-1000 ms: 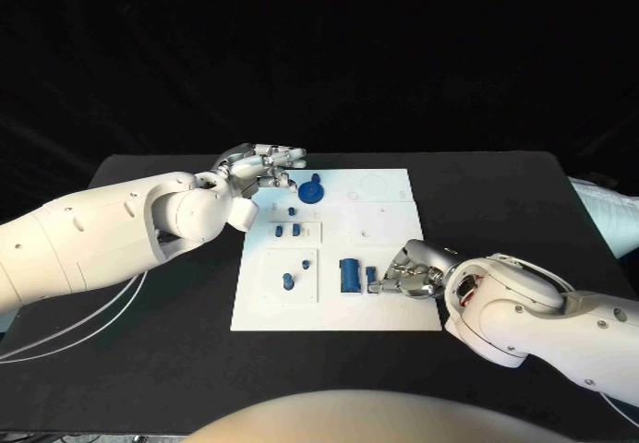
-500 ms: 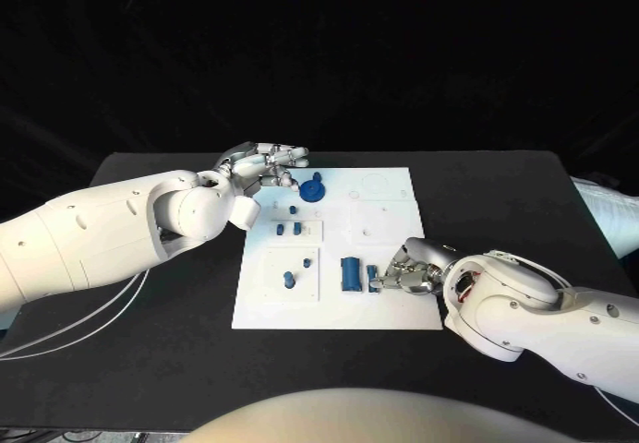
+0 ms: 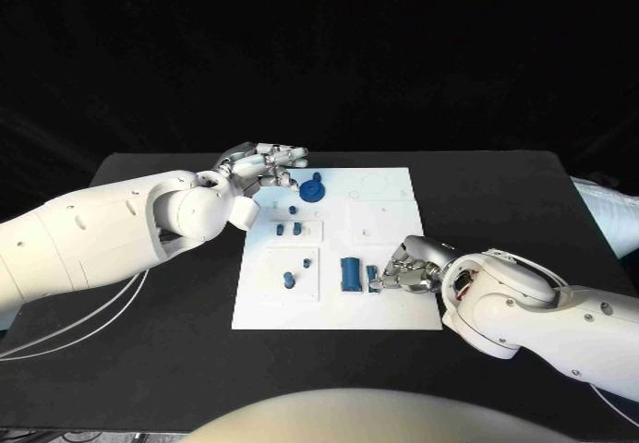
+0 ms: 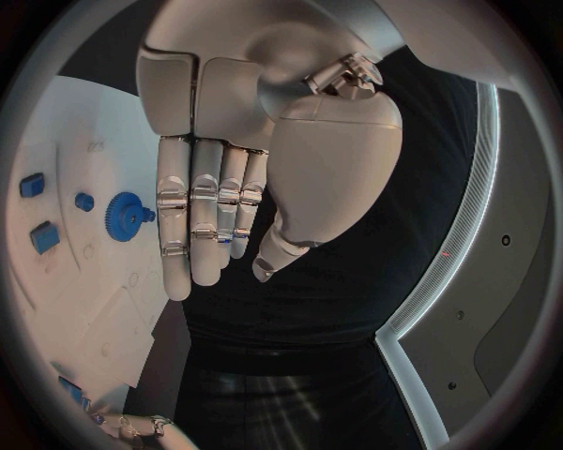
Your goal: Assemble the parts on the task board
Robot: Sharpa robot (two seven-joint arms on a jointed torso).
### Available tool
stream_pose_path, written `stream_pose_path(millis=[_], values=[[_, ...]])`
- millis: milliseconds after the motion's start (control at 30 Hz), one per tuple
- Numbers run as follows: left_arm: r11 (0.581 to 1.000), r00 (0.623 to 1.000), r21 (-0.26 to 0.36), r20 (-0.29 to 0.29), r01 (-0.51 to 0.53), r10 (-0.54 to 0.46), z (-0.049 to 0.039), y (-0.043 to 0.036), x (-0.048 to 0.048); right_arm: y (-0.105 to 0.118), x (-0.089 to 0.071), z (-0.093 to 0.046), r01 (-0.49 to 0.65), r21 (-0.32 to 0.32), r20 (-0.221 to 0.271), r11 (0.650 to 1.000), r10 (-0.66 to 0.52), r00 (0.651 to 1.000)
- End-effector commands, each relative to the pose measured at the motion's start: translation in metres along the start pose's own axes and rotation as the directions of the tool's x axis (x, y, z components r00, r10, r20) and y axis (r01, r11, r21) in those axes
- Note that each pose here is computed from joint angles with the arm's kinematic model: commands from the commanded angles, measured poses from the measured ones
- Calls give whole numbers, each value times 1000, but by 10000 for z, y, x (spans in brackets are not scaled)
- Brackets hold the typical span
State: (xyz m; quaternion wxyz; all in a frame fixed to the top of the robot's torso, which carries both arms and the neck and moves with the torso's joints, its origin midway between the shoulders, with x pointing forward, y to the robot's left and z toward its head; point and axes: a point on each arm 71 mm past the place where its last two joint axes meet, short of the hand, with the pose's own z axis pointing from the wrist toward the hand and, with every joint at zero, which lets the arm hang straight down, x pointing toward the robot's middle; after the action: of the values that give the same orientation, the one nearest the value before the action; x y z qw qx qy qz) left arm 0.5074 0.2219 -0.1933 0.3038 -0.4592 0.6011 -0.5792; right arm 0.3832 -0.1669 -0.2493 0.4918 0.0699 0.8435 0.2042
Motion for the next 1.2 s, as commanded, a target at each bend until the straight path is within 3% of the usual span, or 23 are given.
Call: stream_pose_path(millis=[33, 167, 333, 567, 767, 900, 1033, 1067, 1200], values=[[1000, 1000, 6, -17, 1, -1, -3, -7, 19, -52, -19, -38, -86, -20, 23, 996, 86, 996], [1000, 1000, 6, -13, 0, 0, -7, -3, 10, -83, -150, -73, -218, -82, 42, 972, 222, 974], [999, 999, -4, 8, 42, -41, -13, 47, -2, -157, -394, 2, -400, -118, 33, 909, 406, 913], [995, 994, -27, 48, 95, -93, 6, 177, -36, -346, -775, 298, -599, -198, 16, 776, 613, 790], [995, 988, -28, 129, 91, -86, 64, 255, -143, -535, -1027, 562, -726, -274, -13, 631, 752, 659], [995, 981, -19, 170, 96, -92, 97, 315, -204, -581, -1131, 713, -752, -326, -15, 572, 792, 610], [995, 978, 10, 187, 95, -96, 126, 338, -234, -592, -1211, 818, -755, -368, -7, 543, 810, 586], [996, 985, -41, 152, 83, -76, 115, 362, -206, -647, -1166, 807, -710, -268, 71, 651, 748, 659], [996, 984, -34, 161, 77, -70, 107, 369, -185, -627, -1150, 801, -717, -278, 76, 640, 758, 648]])
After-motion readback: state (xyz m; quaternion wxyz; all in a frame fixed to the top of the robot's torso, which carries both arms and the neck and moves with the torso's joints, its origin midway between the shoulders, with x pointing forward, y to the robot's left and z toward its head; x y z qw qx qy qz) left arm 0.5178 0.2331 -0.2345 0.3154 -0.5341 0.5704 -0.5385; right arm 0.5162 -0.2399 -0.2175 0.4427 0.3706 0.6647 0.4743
